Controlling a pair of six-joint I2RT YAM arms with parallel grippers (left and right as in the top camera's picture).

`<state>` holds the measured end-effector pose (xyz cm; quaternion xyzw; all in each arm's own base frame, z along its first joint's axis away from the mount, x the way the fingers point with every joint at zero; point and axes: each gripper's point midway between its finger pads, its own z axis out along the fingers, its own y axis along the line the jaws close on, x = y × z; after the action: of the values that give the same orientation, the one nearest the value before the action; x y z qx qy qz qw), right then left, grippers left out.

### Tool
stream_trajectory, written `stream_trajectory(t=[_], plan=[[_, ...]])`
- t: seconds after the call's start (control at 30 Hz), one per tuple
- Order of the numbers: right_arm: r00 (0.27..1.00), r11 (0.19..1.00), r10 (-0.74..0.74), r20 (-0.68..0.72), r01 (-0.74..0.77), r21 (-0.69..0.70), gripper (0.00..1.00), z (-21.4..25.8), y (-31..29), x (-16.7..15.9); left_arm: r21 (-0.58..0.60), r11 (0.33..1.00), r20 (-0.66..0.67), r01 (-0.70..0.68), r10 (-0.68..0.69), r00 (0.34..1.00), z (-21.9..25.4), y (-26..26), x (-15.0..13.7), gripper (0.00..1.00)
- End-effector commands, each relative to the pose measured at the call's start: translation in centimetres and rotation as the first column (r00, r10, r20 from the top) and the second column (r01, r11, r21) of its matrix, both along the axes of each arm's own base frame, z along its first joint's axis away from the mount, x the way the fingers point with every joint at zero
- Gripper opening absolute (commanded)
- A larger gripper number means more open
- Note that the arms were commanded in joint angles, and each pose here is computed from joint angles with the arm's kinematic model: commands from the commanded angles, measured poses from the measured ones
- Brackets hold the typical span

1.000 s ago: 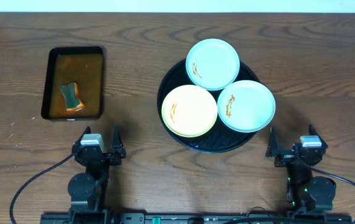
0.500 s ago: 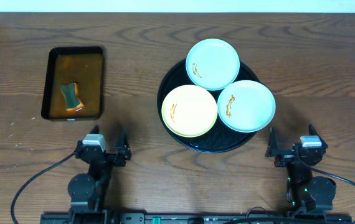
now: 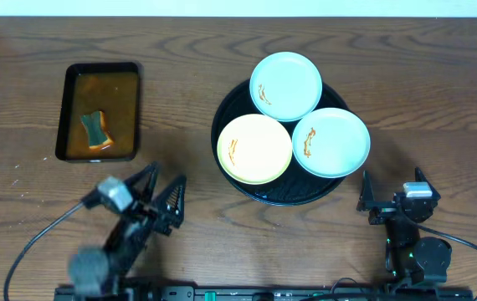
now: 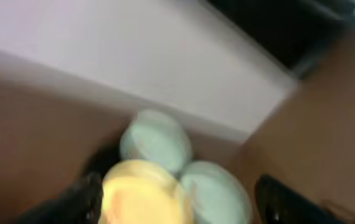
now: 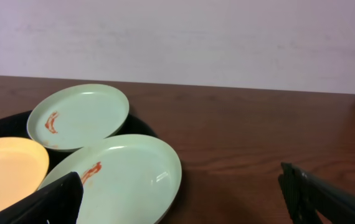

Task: Clean dirty plates on tray and stack at the side
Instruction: 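Reach the left gripper into the water tray and grasp the sponge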

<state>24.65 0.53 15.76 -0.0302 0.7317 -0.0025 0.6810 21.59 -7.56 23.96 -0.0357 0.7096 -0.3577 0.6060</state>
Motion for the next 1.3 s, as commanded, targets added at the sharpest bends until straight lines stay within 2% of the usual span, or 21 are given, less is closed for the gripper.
stream_trajectory(t=[0.0,0.07,0.13,0.33,0.47,0.63,0.87,0.93,1.07,1.27], plan=[[1.0,1.0,0.001,-0.004,-0.001,-0.008,0.99,-0.1,0.0,0.0,0.323,0.935,-0.109,-0.146,0.19,0.976,3.0,4.0,0.9,0.79],[1.0,1.0,0.001,-0.004,-0.001,-0.008,0.99,-0.1,0.0,0.0,0.419,0.889,-0.258,-0.185,0.312,0.914,3.2,6.7,1.5,0.79],[1.0,1.0,0.001,-0.004,-0.001,-0.009,0.99,-0.1,0.0,0.0,0.504,0.849,-0.386,-0.161,0.388,0.837,4.0,8.9,2.3,0.79],[1.0,1.0,0.001,-0.004,-0.001,-0.009,0.99,-0.2,0.0,0.0,0.527,0.849,-0.59,-0.039,0.399,0.702,5.5,11.1,6.5,0.79],[1.0,1.0,0.001,-0.004,-0.001,-0.008,0.99,-0.1,0.0,0.0,0.528,0.848,-0.649,-0.037,0.431,0.626,3.3,13.5,10.2,0.79],[1.0,1.0,0.001,-0.004,-0.001,-0.008,0.99,-0.1,0.0,0.0,0.498,0.867,-0.736,-0.031,0.441,0.513,-3.1,17.3,14.8,0.79],[1.0,1.0,0.001,-0.004,-0.001,-0.008,0.99,-0.1,0.0,0.0,0.484,0.875,-0.767,-0.035,0.443,0.464,-9.9,20.1,19.3,0.79],[1.0,1.0,0.001,-0.004,-0.001,-0.009,0.99,-0.1,0.0,0.0,0.5,0.866,-0.773,-0.03,0.461,0.436,-11.8,20.8,19.9,0.79],[1.0,1.0,0.001,-0.004,-0.001,-0.008,0.99,-0.1,0.0,0.0,0.602,0.796,-0.751,-0.069,0.593,0.291,-15.6,24.0,19.6,0.79],[1.0,1.0,0.001,-0.004,-0.001,-0.008,0.99,-0.1,0.0,0.0,0.589,0.807,-0.781,-0.038,0.581,0.23,-19.3,24.1,19.5,0.78]])
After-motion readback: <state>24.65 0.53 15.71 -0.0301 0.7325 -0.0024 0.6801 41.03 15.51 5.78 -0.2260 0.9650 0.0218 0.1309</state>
